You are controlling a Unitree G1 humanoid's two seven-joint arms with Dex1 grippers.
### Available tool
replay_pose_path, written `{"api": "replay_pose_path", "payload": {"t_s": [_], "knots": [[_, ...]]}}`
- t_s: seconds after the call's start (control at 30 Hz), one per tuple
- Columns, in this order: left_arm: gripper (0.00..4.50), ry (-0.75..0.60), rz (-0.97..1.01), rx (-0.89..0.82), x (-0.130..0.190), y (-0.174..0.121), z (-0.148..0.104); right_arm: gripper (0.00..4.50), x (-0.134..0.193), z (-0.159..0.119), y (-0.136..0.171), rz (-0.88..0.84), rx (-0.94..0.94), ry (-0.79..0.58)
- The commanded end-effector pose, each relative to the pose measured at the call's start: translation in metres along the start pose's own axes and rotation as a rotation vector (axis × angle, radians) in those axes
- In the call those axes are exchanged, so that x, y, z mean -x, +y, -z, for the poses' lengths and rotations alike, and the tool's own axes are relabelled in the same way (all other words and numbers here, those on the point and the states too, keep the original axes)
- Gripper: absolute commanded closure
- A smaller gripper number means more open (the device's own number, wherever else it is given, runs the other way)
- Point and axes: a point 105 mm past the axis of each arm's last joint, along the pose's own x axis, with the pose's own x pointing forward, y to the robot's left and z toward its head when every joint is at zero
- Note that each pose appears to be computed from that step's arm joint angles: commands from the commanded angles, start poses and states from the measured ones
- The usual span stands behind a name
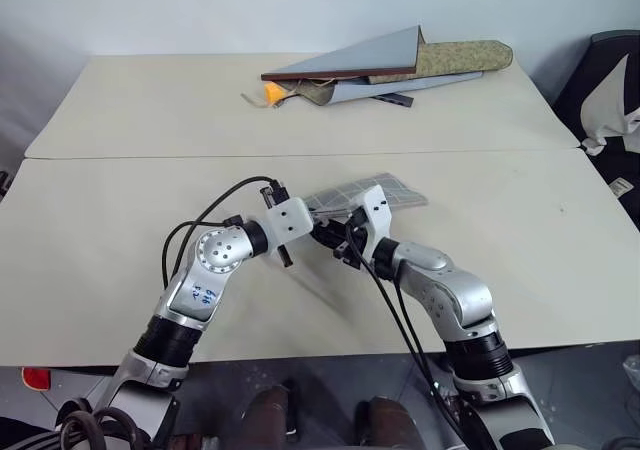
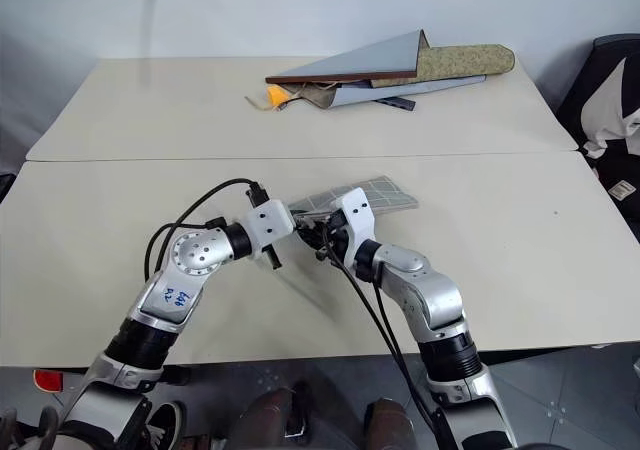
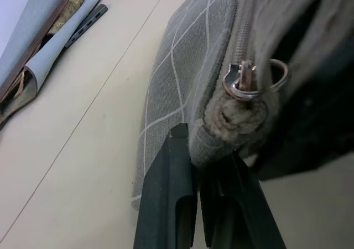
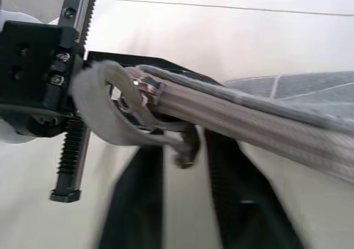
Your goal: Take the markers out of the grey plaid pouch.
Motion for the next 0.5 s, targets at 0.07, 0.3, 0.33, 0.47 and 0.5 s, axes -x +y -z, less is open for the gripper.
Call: {"api": "replay_pose_path", "payload": {"t_s": [0.07,0.3,0.33,0.47,0.5], "knots": [[4.5,-0.034,-0.028,-0.039,0.001,0.007,-0.011,4.48,0.004,-0.016,0.008,-0.034,0.015,-0.066],[4.5,-0.017,-0.038,-0.047,0.012,0.011,-0.001,4.48,0.022,-0.018,-0.014,0.015,0.062,-0.04],[4.5,-0.011,-0.043,-0.05,0.017,0.013,0.002,4.48,0.027,-0.02,-0.018,0.022,0.073,-0.034],[4.5,0.004,-0.063,-0.056,0.031,0.023,0.013,4.48,0.041,-0.023,-0.031,0.044,0.122,-0.006],[4.5,-0.004,-0.062,-0.042,0.037,0.027,0.014,4.48,0.048,-0.024,-0.038,0.058,0.137,0.005]]}}
